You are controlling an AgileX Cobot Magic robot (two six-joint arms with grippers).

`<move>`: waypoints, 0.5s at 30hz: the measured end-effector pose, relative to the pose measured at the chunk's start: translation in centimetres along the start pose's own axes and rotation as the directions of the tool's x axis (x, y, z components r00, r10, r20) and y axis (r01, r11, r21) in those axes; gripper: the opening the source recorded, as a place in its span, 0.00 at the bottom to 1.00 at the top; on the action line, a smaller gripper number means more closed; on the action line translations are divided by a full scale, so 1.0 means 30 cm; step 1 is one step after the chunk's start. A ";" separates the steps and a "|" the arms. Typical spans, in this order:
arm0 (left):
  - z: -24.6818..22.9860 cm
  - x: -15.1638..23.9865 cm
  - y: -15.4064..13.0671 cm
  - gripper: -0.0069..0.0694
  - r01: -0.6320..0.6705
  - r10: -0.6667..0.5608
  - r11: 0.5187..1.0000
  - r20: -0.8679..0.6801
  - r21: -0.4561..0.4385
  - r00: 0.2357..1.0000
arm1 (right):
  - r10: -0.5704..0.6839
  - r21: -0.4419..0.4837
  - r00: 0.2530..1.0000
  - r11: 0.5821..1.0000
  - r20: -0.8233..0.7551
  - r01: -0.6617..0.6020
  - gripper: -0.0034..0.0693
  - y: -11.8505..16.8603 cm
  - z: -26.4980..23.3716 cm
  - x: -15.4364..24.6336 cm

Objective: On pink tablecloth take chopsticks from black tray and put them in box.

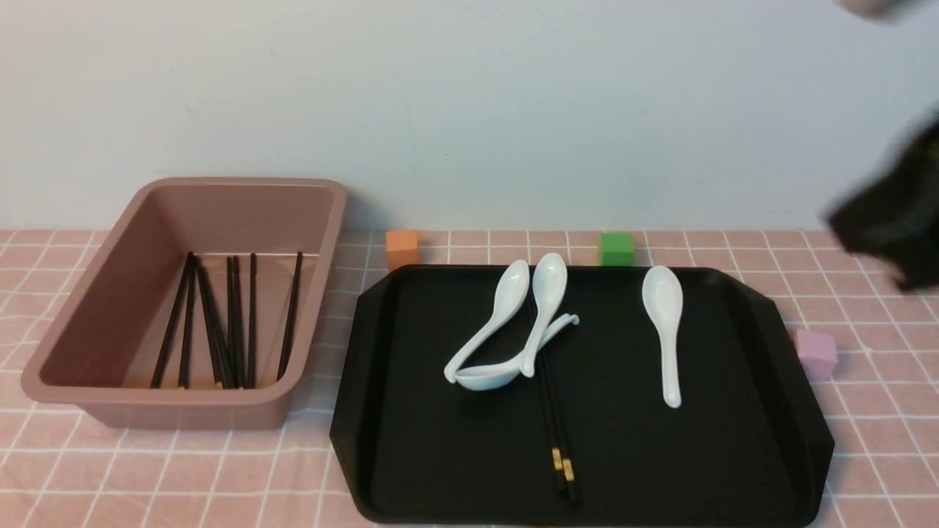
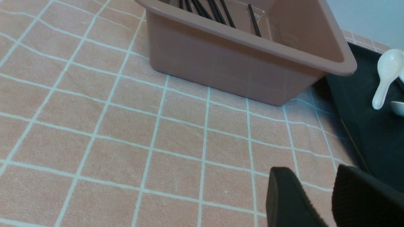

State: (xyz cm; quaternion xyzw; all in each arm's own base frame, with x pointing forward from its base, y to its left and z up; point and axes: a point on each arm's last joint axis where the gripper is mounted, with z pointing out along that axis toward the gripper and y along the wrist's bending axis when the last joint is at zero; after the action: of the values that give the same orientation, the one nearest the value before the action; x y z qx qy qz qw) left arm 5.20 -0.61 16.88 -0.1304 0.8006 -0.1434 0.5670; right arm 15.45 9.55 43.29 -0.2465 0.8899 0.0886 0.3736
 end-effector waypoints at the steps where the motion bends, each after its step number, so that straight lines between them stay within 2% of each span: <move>1: 0.000 0.000 0.000 0.40 0.000 0.000 1.000 0.000 0.000 1.000 | 0.020 0.013 1.000 1.000 0.009 -0.020 0.03 -0.018 0.015 0.051; 3: 0.000 0.000 0.000 0.40 0.000 0.000 1.000 0.000 0.000 1.000 | 0.058 0.065 0.992 0.996 0.112 -0.066 0.03 -0.062 0.017 0.169; 4: 0.000 0.000 0.000 0.40 0.000 0.000 1.000 0.000 0.000 1.000 | 0.058 0.069 0.993 0.995 0.100 -0.065 0.03 -0.065 0.035 0.195; 5: 0.000 0.000 0.000 0.40 0.000 0.000 1.000 0.000 0.000 1.000 | 0.073 0.122 0.984 0.988 0.166 -0.094 0.03 -0.087 0.056 0.300; 6: 0.000 0.000 0.000 0.40 0.000 0.000 1.000 0.000 0.000 1.000 | 0.069 0.130 0.980 0.987 0.185 -0.094 0.03 -0.088 0.048 0.317; 7: 0.000 0.000 0.000 0.40 0.000 0.000 1.000 0.000 0.000 1.000 | 0.083 0.190 0.966 0.973 0.246 -0.132 0.03 -0.103 0.084 0.434; 9: 0.000 0.000 0.000 0.40 0.000 0.000 1.000 0.000 0.000 1.000 | 0.091 0.237 0.942 0.956 0.323 -0.174 0.03 -0.107 0.095 0.523; 10: 0.000 0.000 0.000 0.40 0.000 0.000 1.000 0.000 0.000 1.000 | 0.102 0.263 0.928 0.943 0.359 -0.206 0.03 -0.101 0.120 0.609; 11: 0.000 0.000 0.000 0.40 0.000 0.000 1.000 0.000 0.000 1.000 | 0.107 0.266 0.930 0.941 0.352 -0.209 0.03 -0.103 0.130 0.619; 12: 0.000 0.000 0.000 0.40 0.000 0.000 1.000 0.000 0.000 1.000 | 0.107 0.296 0.913 0.925 0.394 -0.236 0.03 -0.096 0.148 0.695; 15: 0.000 0.000 0.000 0.40 0.000 0.000 1.000 0.000 0.000 1.000 | 0.121 0.311 0.898 0.912 0.423 -0.269 0.03 -0.078 0.207 0.817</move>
State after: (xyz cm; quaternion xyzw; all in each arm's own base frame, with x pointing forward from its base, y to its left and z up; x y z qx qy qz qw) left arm 5.20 -0.61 16.88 -0.1304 0.8006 -0.1434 0.5670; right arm 5.80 0.52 21.60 -0.0586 0.8173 0.0089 0.5732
